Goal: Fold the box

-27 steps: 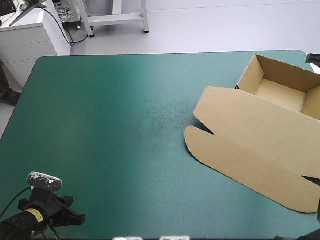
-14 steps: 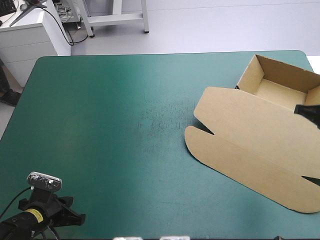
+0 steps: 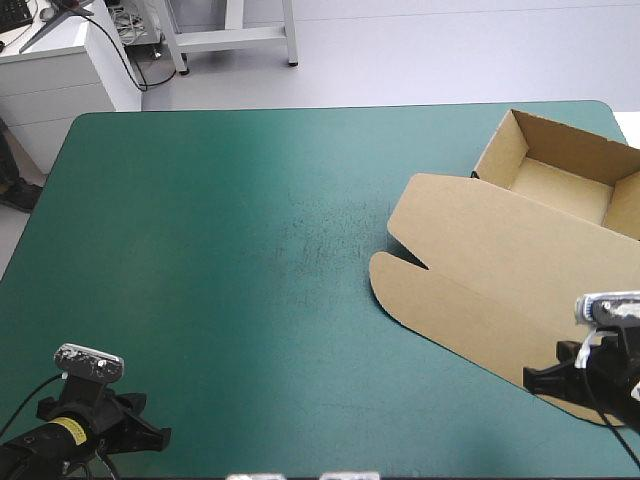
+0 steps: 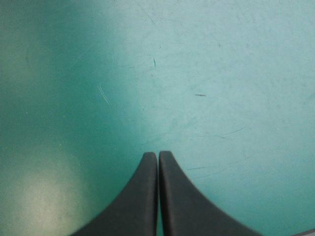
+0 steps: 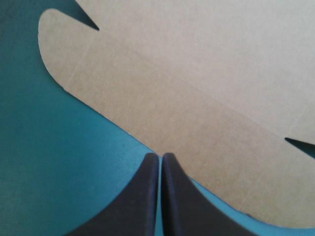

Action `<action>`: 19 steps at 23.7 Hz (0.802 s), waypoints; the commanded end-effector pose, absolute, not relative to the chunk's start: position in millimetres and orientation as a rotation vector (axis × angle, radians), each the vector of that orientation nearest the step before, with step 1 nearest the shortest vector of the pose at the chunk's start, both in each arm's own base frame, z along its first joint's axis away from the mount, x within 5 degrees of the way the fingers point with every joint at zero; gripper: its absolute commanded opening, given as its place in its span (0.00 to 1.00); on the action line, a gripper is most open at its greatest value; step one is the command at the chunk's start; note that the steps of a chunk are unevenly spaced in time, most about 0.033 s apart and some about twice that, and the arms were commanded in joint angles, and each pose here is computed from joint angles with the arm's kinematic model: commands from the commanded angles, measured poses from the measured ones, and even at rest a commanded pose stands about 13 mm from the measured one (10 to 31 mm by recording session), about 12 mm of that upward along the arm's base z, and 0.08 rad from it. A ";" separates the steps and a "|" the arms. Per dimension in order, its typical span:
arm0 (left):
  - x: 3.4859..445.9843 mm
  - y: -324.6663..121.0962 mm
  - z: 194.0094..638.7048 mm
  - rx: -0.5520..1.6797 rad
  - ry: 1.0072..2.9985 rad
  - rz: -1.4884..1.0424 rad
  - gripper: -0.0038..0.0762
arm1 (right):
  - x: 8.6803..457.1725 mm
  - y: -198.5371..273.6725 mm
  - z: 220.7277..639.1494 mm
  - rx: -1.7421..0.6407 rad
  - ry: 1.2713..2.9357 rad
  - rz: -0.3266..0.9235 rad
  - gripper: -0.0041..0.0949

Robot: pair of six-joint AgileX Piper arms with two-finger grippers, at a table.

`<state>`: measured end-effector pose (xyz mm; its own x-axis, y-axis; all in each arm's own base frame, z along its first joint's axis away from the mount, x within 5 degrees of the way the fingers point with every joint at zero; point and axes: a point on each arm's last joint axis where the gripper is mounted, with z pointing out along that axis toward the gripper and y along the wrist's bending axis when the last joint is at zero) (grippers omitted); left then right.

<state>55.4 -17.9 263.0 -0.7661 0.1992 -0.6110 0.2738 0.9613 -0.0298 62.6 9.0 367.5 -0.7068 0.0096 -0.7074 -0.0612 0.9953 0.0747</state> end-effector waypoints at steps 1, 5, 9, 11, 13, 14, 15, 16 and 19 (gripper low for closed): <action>59.9 -19.9 272.0 0.325 2.407 -0.173 0.04 | 56.5 10.6 353.9 -0.083 2.313 0.101 0.04; 59.8 -20.2 272.0 0.324 2.407 -0.178 0.04 | 48.9 12.3 329.6 -0.094 2.330 0.107 0.04; 59.4 -21.7 272.1 0.320 2.408 -0.203 0.04 | 45.7 12.6 309.8 -0.105 2.342 0.102 0.04; 58.7 -24.4 272.4 0.311 2.410 -0.249 0.04 | 45.9 14.6 300.8 -0.122 2.312 0.120 0.04; 57.9 -27.3 272.8 0.302 2.411 -0.299 0.04 | 46.5 17.9 295.3 -0.140 2.296 0.162 0.04; 57.8 -27.4 272.8 0.301 2.411 -0.301 0.04 | 46.8 18.4 293.9 -0.157 2.297 0.163 0.04; 57.8 -27.4 272.8 0.301 2.411 -0.301 0.04 | 47.1 18.2 292.1 -0.196 2.298 0.146 0.04; 57.9 -27.3 272.8 0.301 2.411 -0.299 0.04 | 47.3 17.8 291.4 -0.208 2.298 0.135 0.04; 58.0 -27.0 272.8 0.303 2.411 -0.293 0.04 | 49.8 19.7 280.3 -0.190 2.315 0.184 0.04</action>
